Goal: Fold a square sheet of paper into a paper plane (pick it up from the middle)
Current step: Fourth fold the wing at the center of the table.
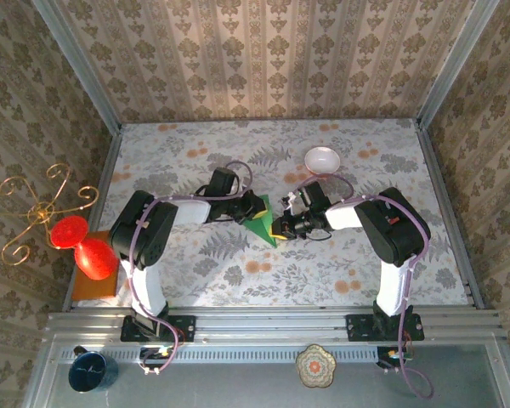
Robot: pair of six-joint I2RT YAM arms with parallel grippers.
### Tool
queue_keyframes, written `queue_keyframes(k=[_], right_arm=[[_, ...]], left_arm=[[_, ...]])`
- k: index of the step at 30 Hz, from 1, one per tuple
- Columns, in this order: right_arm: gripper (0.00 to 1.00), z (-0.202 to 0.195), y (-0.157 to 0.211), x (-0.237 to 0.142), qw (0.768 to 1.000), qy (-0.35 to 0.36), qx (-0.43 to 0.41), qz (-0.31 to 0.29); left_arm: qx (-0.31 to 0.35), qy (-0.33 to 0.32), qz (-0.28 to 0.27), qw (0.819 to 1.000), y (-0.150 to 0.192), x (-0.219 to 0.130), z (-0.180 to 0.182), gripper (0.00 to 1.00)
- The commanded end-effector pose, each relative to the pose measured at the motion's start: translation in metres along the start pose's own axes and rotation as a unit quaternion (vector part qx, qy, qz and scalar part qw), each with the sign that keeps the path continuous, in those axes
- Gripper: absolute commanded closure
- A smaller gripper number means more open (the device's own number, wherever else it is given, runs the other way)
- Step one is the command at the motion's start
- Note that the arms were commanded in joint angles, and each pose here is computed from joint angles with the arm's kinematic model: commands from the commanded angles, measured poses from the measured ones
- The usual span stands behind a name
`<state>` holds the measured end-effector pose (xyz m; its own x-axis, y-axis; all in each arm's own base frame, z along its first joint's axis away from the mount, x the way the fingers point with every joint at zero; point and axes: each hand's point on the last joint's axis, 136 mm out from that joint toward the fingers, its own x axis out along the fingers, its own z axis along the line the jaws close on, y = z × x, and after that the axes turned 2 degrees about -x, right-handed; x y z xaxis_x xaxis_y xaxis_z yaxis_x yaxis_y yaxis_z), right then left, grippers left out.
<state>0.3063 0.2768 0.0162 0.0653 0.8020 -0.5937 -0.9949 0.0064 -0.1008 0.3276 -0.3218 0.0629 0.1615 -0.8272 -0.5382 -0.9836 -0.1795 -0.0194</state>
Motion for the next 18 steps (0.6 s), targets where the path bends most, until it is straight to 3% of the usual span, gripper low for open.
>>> queue_keyframes(k=[1,18], right_arm=[[0.88,-0.044,0.024,0.000,0.995,0.059,0.071,0.023],[0.87,-0.049,0.022,-0.002,0.994,0.064,0.088,0.020]], left_arm=[[0.029,0.024,-0.017,0.999,-0.004,-0.014,-0.017,0.88],[0.018,0.001,0.015,1.000,0.005,0.013,0.003,0.89]])
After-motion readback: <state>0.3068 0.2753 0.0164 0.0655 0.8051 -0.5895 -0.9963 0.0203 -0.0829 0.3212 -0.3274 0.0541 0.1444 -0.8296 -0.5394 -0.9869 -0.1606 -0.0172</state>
